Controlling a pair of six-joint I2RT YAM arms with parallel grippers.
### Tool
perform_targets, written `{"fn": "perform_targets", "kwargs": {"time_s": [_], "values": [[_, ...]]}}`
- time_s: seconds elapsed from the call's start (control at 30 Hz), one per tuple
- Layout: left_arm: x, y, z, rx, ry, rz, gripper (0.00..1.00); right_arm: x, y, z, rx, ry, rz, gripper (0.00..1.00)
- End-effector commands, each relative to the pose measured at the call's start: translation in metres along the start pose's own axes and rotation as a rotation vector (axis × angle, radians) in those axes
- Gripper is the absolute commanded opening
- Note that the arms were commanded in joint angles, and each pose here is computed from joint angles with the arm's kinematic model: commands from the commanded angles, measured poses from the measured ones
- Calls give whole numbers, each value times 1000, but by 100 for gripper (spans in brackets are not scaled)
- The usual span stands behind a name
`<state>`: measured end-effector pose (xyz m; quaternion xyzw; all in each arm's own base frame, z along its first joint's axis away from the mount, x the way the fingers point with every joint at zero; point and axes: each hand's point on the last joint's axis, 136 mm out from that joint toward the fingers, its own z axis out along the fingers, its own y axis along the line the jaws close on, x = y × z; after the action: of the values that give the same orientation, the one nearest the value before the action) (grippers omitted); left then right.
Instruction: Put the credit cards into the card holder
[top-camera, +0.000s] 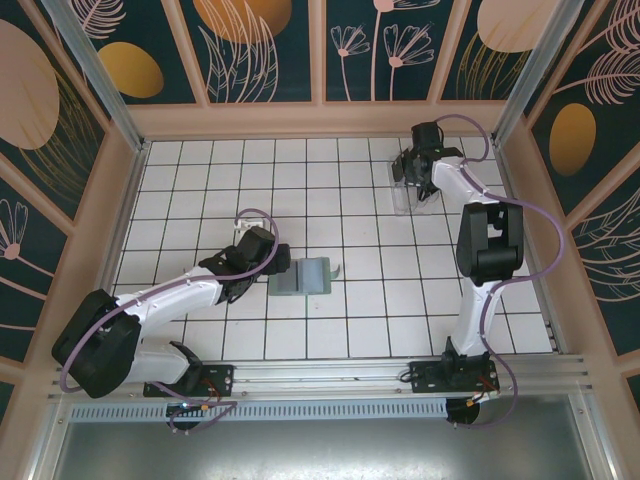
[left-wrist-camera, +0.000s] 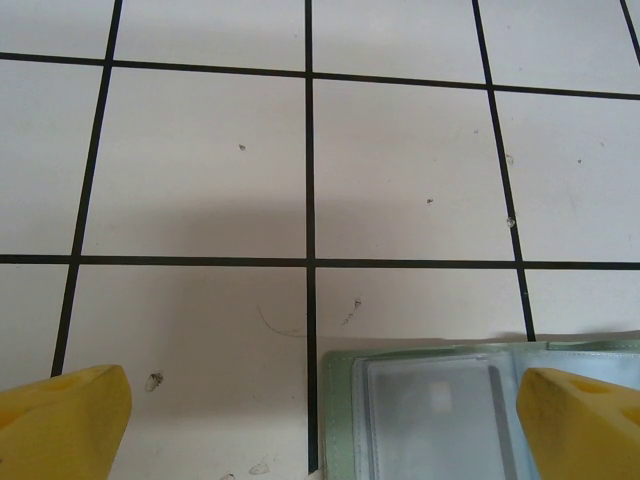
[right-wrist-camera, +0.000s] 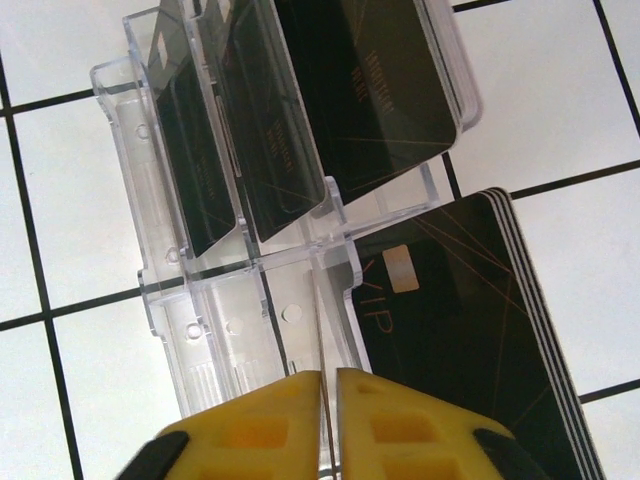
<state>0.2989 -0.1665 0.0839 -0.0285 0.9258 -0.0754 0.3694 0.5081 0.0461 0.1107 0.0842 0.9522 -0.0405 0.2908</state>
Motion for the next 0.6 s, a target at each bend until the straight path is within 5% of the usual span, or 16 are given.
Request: {"fn": "perform_targets", "kwargs": {"time_s": [0.0,0.57], "values": [[-8,-2,-2,7,-15,-8,99,5,-2,7,-7,31,-22,7],[-12,2,-6,-17,-21,-15,98,-34,16,-56,-156,-84,17,0]]}}
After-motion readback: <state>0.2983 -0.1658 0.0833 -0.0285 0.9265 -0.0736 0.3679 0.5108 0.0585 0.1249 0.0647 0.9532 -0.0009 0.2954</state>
